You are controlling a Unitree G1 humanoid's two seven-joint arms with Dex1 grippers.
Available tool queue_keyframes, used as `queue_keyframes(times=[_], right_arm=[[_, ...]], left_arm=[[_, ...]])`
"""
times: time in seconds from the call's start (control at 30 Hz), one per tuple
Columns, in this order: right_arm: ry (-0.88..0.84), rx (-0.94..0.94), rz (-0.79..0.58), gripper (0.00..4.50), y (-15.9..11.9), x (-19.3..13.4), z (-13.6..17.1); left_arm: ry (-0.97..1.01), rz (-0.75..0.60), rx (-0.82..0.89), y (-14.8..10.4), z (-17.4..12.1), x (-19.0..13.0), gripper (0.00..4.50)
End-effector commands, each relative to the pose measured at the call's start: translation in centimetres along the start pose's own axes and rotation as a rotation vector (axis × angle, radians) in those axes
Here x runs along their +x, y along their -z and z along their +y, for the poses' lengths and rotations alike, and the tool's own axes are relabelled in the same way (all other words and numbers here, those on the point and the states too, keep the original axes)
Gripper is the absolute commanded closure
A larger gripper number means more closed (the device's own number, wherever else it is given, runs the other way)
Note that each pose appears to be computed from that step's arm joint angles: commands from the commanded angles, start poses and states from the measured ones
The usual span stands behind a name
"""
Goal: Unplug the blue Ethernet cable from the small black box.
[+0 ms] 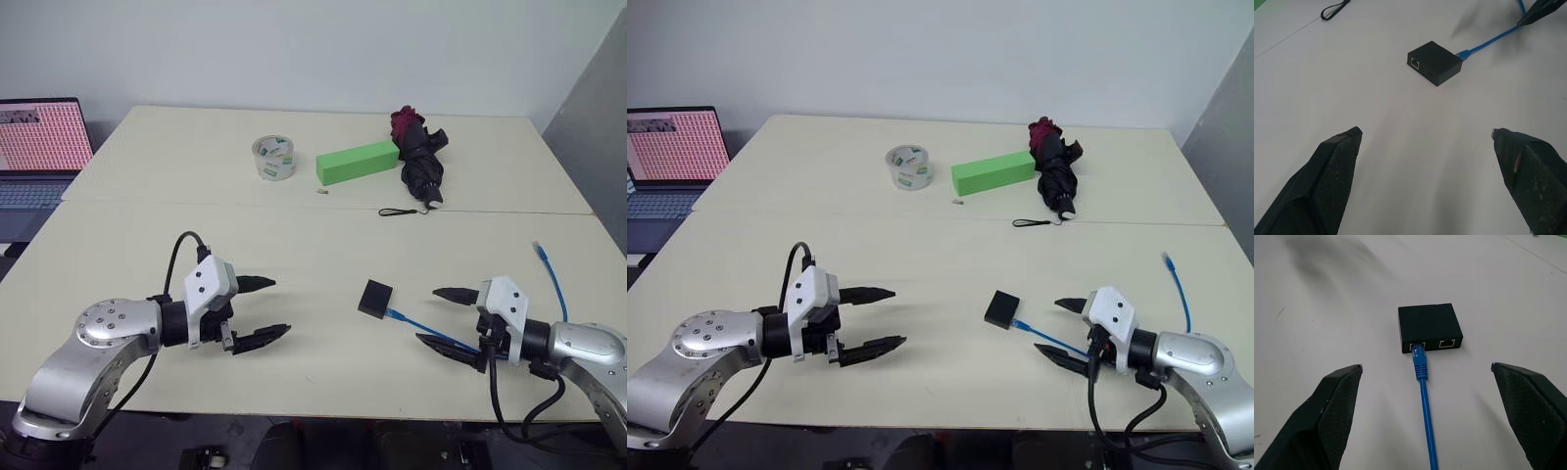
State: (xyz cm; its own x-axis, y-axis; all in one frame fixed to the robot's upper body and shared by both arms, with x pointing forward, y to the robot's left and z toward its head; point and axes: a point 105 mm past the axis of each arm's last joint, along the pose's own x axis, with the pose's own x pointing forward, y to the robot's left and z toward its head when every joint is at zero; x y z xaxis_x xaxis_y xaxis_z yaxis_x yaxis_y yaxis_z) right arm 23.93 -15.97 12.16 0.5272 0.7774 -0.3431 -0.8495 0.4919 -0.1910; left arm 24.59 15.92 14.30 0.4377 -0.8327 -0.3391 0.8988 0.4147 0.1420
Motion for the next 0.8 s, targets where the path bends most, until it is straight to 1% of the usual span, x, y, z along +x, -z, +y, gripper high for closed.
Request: queue_keyframes(times=[0.03,0.13,0.3,0.53,0.63,0.8], right_arm=[[-0.018,-0.027,-0.032,0.02,-1.0,0.1,0.2],[-0.017,-0.026,-0.029,0.02,-0.9,0.3,0.1],[-0.011,-0.040,0.001,0.02,-0.6,0.7,-0.1],[0.001,-0.040,0.062,0.02,0.9,2.4,-0.6],[0.013,-0.031,0.083,0.02,1.7,3.2,-0.9],[0.020,-0.025,0.093,0.02,2.5,4.4,-1.0]], left_arm=[[0.011,-0.048,0.045,-1.1,-0.3,-0.2,0.00],[-0.011,-0.021,0.046,-0.7,-0.2,-0.1,0.00],[-0.009,-0.038,0.034,-0.8,-0.5,0.3,0.00],[0.104,-0.020,0.030,-0.5,-1.9,1.1,0.00],[0.191,0.008,0.017,-0.1,-2.9,1.0,0.00],[0.228,-0.033,-0.018,-0.7,-3.8,1.2,0.00]])
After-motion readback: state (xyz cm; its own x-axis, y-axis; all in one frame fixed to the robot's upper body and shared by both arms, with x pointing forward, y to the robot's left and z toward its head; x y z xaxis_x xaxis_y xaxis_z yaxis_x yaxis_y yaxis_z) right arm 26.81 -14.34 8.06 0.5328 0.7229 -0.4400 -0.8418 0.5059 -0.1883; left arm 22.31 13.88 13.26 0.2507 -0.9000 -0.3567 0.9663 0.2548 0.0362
